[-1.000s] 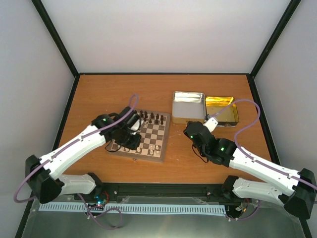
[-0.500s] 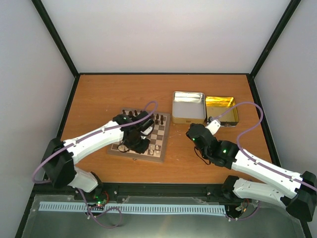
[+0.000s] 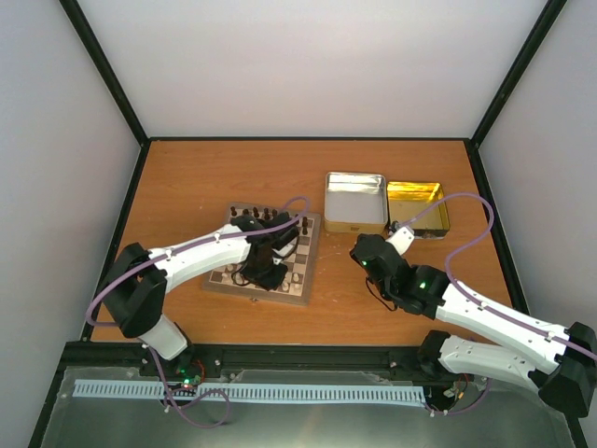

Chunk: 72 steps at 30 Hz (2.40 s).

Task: Set up the chess pieces on the board
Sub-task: Place the chess piece on the chessboard.

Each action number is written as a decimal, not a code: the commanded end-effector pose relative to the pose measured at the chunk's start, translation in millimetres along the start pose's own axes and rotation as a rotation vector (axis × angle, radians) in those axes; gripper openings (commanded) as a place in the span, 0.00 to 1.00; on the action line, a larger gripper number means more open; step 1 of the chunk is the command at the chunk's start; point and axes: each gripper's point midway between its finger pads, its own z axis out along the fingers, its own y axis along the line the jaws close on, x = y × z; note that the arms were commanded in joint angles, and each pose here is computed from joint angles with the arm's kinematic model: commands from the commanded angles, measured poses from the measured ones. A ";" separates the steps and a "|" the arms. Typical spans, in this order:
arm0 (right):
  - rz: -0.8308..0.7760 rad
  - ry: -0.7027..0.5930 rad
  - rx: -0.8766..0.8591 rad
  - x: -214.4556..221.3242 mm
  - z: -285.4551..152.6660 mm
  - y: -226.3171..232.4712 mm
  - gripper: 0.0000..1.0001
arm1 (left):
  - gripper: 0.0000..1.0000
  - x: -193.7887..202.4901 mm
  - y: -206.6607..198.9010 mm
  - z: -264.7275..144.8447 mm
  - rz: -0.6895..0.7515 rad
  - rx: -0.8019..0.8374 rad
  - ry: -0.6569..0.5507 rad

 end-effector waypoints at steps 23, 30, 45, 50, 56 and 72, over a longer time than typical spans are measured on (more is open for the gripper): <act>0.007 -0.006 0.008 -0.5 0.5 -5.4 0.04 | 0.39 -34.1 -9.9 -18.1 0.023 0.015 -0.123; -0.170 0.016 -0.135 4.5 0.4 26.2 0.04 | 0.40 -48.9 6.0 -51.0 -0.045 -0.057 -0.278; -0.691 0.025 -0.707 40.0 -37.4 110.6 0.03 | 0.54 -72.7 12.4 -199.4 -0.273 0.330 -0.900; -0.866 0.084 -0.914 71.8 -50.7 137.3 0.03 | 0.56 -68.1 -4.4 -208.3 -0.241 0.477 -0.904; -0.963 0.057 -1.086 89.9 -60.1 157.3 0.03 | 0.64 -62.1 -13.6 -229.4 -0.206 0.594 -0.940; -0.980 0.120 -0.913 127.3 21.6 152.1 0.07 | 0.65 -64.7 26.1 -190.4 -0.349 0.606 -0.836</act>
